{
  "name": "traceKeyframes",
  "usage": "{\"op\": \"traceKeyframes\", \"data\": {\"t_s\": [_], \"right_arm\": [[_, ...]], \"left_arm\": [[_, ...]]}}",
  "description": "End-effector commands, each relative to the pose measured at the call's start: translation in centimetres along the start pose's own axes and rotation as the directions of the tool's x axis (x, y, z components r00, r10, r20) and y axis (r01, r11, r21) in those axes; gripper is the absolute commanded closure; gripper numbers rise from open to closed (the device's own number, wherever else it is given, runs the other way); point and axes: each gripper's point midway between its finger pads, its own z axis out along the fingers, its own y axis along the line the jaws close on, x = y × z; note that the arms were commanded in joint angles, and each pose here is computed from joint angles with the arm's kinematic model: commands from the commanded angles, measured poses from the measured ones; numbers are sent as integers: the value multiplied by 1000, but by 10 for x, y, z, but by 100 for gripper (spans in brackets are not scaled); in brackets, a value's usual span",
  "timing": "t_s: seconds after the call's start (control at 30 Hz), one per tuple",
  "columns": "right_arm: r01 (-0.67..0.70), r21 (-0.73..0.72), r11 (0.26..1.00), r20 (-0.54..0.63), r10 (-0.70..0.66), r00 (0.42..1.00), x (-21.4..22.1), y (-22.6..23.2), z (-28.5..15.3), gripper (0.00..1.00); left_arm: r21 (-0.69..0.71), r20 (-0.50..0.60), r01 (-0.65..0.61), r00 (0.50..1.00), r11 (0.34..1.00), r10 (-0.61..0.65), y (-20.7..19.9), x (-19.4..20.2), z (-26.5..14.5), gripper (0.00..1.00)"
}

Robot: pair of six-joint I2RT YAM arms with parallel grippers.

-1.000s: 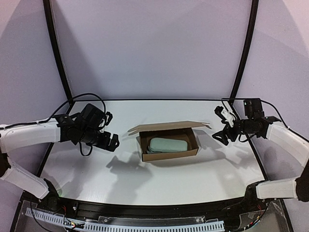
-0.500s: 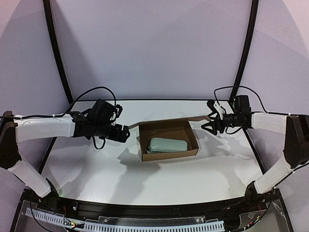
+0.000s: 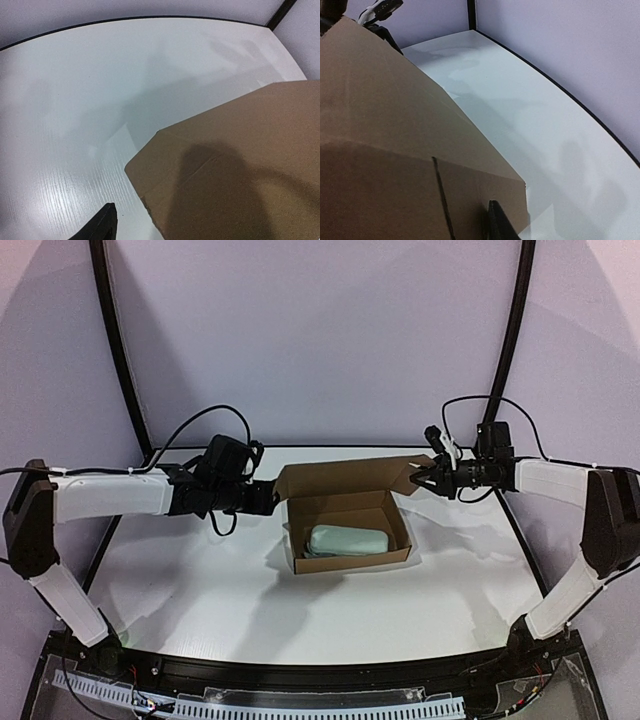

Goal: Fold the paper box

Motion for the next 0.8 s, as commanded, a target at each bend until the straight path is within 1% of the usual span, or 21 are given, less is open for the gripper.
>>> {"op": "traceKeyframes", "data": {"t_s": [0.0, 0.07, 0.17, 0.23, 0.3, 0.33, 0.4, 0.47, 0.53, 0.63, 0.73, 0.77], "right_arm": [[-49, -30, 998, -1, 49, 999, -15, 8, 5, 82], [-94, 33, 995, -20, 94, 995, -22, 4, 7, 92], [-139, 89, 986, -30, 143, 989, -31, 3, 12, 100], [-212, 114, 971, -39, 217, 975, -35, 6, 19, 100], [-273, 131, 953, -47, 281, 958, -37, 9, 27, 100], [-289, 177, 941, -65, 304, 950, -33, 6, 30, 100], [-318, 252, 914, -73, 346, 935, -35, 3, 35, 100], [-349, 285, 893, -58, 380, 923, -39, 2, 35, 100], [-384, 330, 862, -16, 412, 911, -50, 3, 35, 100], [-395, 371, 841, 4, 423, 906, -57, 5, 38, 100], [-434, 398, 808, 20, 465, 885, -58, 4, 41, 100], [-453, 422, 785, 32, 487, 873, -56, 4, 43, 100]], "left_arm": [[31, 79, 45, 996, 999, -47, -12, -29, -6, 37], [41, 77, 67, 995, 997, -70, -16, -34, -6, 43], [51, 43, 101, 994, 994, -103, -20, -32, -2, 49], [33, 23, 131, 991, 991, -131, -22, -35, 4, 54], [-2, 4, 159, 987, 987, -159, -20, -36, 9, 58], [-30, -15, 180, 984, 983, -180, -16, -32, 11, 63], [-71, -28, 213, 976, 974, -216, -15, -36, 16, 65], [-95, -43, 230, 971, 968, -235, -15, -36, 18, 67], [-140, -56, 262, 961, 955, -272, -13, -35, 19, 71], [-149, -61, 287, 953, 946, -298, -15, -36, 20, 70], [-150, -58, 287, 953, 946, -298, -16, -37, 20, 70], [-165, -56, 284, 954, 945, -296, -13, -36, 20, 70]]}}
